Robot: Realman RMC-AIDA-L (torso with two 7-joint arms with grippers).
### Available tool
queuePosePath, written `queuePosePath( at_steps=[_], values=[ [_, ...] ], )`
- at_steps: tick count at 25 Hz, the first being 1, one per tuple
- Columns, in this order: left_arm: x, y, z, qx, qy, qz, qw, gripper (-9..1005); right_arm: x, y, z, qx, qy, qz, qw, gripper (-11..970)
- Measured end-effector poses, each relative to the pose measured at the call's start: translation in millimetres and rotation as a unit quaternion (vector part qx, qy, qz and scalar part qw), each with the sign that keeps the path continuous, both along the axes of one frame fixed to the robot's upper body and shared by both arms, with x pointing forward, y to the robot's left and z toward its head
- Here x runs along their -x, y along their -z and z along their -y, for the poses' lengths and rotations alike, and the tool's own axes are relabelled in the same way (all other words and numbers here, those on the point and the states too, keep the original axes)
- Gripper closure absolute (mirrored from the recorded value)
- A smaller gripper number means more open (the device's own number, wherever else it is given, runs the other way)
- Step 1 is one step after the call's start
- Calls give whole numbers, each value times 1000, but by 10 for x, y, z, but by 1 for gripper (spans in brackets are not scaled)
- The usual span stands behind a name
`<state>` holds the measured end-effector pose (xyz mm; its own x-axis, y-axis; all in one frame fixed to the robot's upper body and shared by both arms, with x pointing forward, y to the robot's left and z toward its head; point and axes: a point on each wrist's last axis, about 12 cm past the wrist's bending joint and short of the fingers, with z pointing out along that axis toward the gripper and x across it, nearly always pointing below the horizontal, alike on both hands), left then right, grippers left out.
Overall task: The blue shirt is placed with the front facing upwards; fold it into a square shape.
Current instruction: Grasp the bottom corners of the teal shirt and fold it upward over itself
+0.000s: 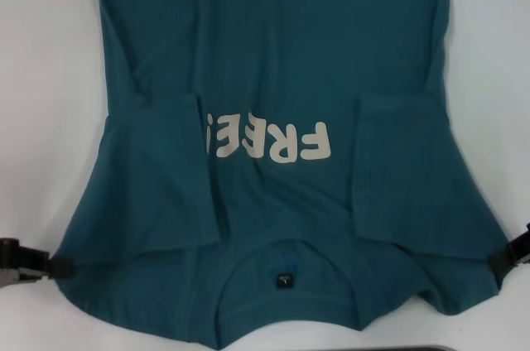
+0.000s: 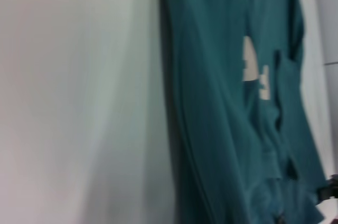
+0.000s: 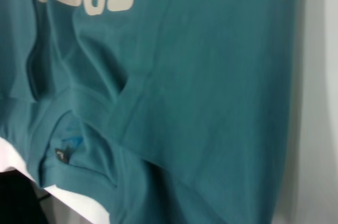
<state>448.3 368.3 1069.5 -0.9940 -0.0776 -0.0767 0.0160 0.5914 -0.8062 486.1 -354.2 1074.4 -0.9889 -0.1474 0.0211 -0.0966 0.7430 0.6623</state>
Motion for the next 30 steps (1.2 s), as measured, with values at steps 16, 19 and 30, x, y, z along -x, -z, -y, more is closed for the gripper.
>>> queuePosePath(
  at_steps=[16, 19, 30],
  values=[
    [53, -16, -129, -49, -2, -21, 999, 983, 83, -38, 219, 36, 21, -5, 999, 944],
    [56, -20, -139, -49, -2, -22, 999, 984, 97, -31, 234, 40, 21, -9, 999, 944],
    [102, -17, -134, -43, 13, -20, 999, 983, 117, -68, 263, 38, 16, -11, 999, 944]
  ],
)
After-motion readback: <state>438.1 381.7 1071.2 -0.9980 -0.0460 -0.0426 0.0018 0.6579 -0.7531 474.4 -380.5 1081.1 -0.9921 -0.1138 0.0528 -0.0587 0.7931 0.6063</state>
